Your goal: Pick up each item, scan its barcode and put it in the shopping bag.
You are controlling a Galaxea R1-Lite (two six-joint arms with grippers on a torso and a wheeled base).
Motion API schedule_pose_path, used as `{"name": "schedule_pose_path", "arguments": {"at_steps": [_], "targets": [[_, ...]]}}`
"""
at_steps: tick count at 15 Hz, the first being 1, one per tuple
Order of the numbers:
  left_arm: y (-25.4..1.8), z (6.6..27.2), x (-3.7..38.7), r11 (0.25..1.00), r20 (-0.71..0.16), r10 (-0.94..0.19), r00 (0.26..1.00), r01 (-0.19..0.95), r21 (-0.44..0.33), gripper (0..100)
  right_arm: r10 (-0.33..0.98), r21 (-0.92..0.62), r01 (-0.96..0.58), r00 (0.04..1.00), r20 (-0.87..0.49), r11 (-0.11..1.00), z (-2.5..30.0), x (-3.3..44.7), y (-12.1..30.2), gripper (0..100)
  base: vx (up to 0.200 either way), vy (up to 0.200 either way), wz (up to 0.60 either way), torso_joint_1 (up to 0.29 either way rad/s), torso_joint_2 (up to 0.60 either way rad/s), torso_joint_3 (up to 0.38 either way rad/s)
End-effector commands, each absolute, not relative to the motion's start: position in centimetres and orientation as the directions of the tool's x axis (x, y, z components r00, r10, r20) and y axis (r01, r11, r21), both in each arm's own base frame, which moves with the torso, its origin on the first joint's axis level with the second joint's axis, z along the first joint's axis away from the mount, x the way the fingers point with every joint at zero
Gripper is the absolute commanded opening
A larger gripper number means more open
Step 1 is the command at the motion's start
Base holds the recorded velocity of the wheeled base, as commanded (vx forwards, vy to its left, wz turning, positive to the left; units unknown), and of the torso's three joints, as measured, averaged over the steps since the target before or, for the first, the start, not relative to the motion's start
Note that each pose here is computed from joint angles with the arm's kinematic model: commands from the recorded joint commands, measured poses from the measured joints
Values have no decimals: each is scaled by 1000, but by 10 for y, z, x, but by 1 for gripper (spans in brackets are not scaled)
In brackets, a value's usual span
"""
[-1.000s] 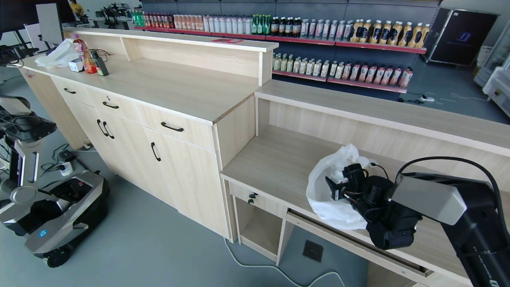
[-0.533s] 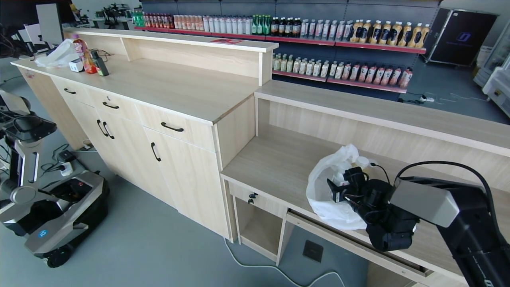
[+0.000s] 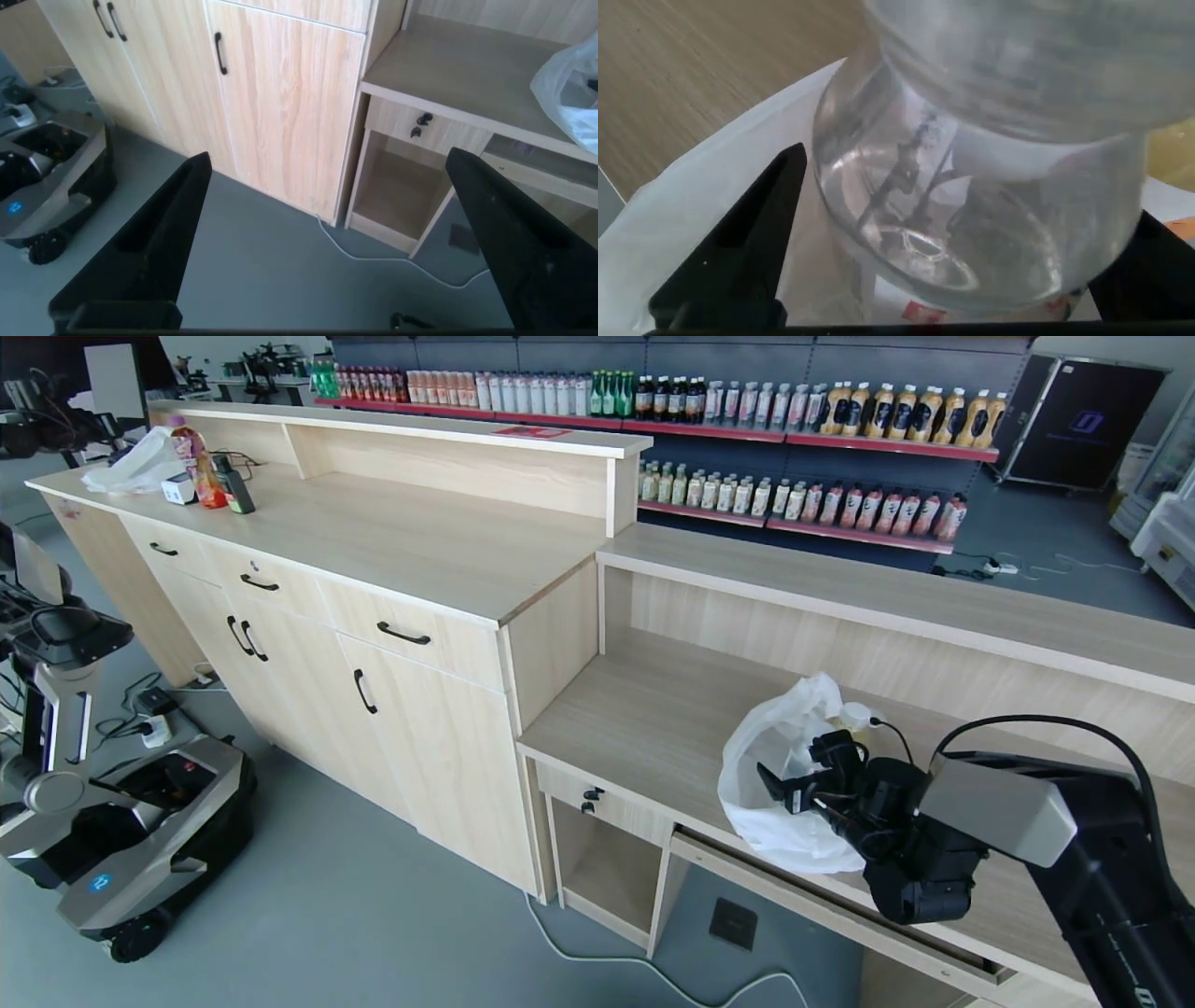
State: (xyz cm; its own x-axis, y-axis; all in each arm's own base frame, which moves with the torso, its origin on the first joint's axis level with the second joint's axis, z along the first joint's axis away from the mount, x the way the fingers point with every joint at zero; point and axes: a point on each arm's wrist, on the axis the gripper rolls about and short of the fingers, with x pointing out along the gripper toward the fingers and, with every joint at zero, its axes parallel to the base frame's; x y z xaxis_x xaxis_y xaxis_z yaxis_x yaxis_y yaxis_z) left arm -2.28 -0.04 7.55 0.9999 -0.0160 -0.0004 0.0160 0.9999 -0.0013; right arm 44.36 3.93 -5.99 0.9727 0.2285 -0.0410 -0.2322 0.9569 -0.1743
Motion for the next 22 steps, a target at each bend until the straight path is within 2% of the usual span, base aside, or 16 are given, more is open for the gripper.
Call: {"name": "schedule_pose_path", "arguments": {"at_steps": [1, 2, 5, 7, 8, 11, 14, 17, 19, 22], "targets": [[0, 76, -23, 1000, -2, -15, 1000, 15, -2, 100, 246, -181, -240, 969, 12, 954, -38, 446, 40, 100, 0, 0, 0, 0, 0, 0], [0, 76, -23, 1000, -2, -17, 1000, 17, -2, 100, 252, -183, -243, 967, 27, 953, -31, 446, 41, 100, 0, 0, 0, 0, 0, 0], [0, 76, -23, 1000, -2, -17, 1000, 17, -2, 100, 256, -194, -241, 965, 59, 951, 19, 442, 43, 100, 0, 0, 0, 0, 0, 0], [0, 75, -23, 1000, 0, -17, 1000, 17, -2, 100, 262, -197, -250, 964, 36, 948, 65, 423, 44, 100, 0, 0, 0, 0, 0, 0], [0, 75, -23, 1000, 0, -15, 1000, 15, -2, 100, 261, -222, -245, 964, 42, 944, 98, 405, 42, 100, 0, 0, 0, 0, 0, 0], [0, 76, -23, 1000, -2, -17, 1000, 17, -2, 100, 226, -259, -205, 972, 56, 944, 164, 352, 25, 100, 0, 0, 0, 0, 0, 0], [0, 76, -23, 1000, -2, -15, 1000, 15, -2, 100, 130, -353, -109, 991, 38, 929, 175, 286, -6, 100, 0, 0, 0, 0, 0, 0], [0, 76, -23, 1000, -2, -17, 1000, 17, -2, 100, -29, -507, 33, 999, 15, 861, 179, 251, -46, 100, 0, 0, -400, 2, -3, 2], [0, 76, -23, 1000, -2, -17, 1000, 17, -2, 100, -113, -498, 132, 991, 68, 857, 202, 236, -65, 100, 0, 0, -600, -7, 0, 7], [0, 76, -23, 1000, -2, -15, 1000, 15, -2, 100, -202, -464, 209, 977, 67, 861, 212, 218, -77, 100, 0, 0, -600, 4, 4, 2]]}}
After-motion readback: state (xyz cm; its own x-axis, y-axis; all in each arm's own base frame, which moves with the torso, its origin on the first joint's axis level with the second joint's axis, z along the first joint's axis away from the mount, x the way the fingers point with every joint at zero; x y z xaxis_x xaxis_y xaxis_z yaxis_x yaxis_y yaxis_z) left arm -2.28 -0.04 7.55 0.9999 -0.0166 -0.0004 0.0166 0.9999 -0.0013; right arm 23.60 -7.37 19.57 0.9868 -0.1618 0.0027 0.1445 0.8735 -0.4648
